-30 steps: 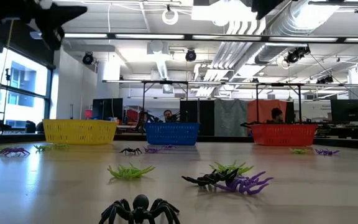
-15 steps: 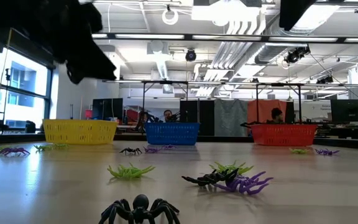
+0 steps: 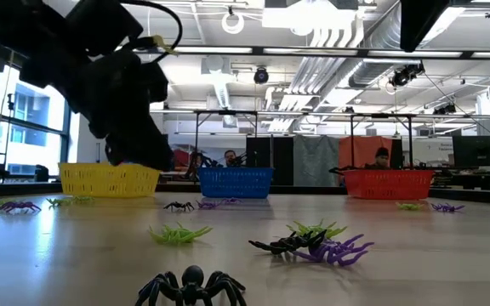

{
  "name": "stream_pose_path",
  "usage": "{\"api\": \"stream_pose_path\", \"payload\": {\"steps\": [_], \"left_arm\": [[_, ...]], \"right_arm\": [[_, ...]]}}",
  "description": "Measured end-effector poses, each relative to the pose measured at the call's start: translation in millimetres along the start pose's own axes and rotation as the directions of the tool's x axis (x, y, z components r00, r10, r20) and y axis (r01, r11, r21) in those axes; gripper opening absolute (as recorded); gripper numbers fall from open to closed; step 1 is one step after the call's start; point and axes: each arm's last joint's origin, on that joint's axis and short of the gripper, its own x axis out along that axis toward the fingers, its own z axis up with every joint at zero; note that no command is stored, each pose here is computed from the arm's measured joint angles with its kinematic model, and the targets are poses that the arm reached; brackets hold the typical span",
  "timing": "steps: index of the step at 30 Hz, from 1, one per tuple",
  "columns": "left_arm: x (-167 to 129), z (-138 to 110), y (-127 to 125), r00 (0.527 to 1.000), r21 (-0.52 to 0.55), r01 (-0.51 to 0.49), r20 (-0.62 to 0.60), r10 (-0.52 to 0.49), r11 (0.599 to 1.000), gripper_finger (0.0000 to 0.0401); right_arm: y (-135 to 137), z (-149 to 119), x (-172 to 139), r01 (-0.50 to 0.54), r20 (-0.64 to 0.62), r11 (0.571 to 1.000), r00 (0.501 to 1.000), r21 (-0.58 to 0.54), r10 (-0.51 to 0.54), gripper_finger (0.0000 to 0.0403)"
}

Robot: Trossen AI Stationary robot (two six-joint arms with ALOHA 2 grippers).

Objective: Sort Halloween decoration
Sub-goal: Put the black spider toy into the red bin

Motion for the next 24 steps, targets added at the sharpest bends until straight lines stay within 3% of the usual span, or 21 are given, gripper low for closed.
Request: {"api": "stream_pose_path", "payload": {"steps": [6, 15, 24], "left_arm": [[22, 7, -16, 0.999, 0.134, -0.005, -0.044, 0.011, 0.991, 0.0133], [50, 19, -34, 0.951, 0.314, -0.087, -0.257, 0.173, 0.945, 0.0133], [49, 30, -42, 0.913, 0.466, -0.162, -0.264, 0.312, 0.87, 0.0133]], "right_arm": [[0, 0, 0, 0.0, 0.0, 1.0, 1.0, -0.018, 0.0, 0.013], [0, 0, 0, -0.003, -0.004, 0.999, 1.0, -0.036, 0.003, 0.013], [0, 0, 0, -0.003, -0.005, 0.999, 1.0, -0.053, 0.003, 0.013]]}}
